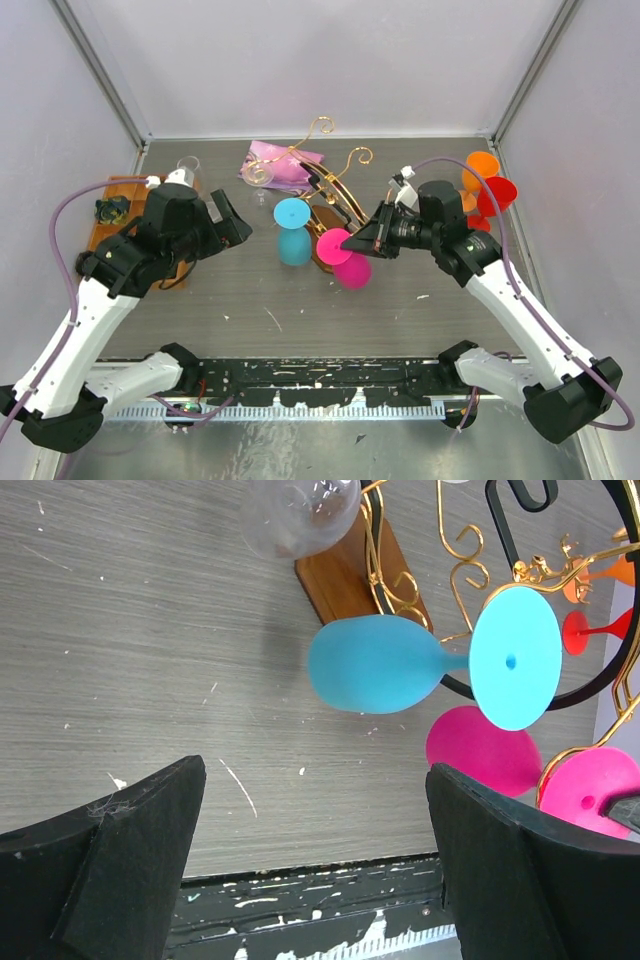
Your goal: Take the wine glass off the wine glass rack
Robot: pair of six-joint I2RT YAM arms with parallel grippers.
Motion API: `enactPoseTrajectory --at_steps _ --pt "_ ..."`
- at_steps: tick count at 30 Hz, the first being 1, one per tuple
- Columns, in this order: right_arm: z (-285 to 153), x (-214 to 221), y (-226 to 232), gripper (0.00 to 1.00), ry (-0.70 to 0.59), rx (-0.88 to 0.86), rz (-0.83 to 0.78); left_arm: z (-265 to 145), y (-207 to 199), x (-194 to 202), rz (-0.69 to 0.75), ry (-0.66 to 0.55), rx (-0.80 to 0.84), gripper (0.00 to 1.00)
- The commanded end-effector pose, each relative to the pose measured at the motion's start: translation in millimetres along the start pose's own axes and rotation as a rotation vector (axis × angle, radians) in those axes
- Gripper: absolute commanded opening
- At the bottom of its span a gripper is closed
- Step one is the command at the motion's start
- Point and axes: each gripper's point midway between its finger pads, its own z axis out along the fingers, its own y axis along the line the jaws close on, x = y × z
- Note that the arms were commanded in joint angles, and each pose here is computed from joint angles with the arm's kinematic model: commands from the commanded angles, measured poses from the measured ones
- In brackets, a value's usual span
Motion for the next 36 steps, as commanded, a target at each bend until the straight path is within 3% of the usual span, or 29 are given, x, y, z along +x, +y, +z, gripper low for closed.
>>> enactPoseTrajectory --at_steps 1,13,23,29,36 --pt "-10 -15 24 0.01 -0.062 -0.050 -0.080 0 5 4 0.000 0.003 -0.010 0.99" --pt "8 20 41 0.01 0.057 -0.083 -0.103 7 3 12 -0.014 0.033 0.003 0.99" --pt "31 -24 50 0.01 -0.036 -0.030 -0.166 -5 14 7 0.008 -0.009 -0.024 0.99" --pt "3 -44 33 0.01 -0.088 -0.013 -0.135 -7 17 7 0.011 -0.012 -0.031 0.99" --pt "-24 -12 20 0.01 -0.050 0.022 -0.136 -2 12 10 0.003 0.005 -0.015 0.99"
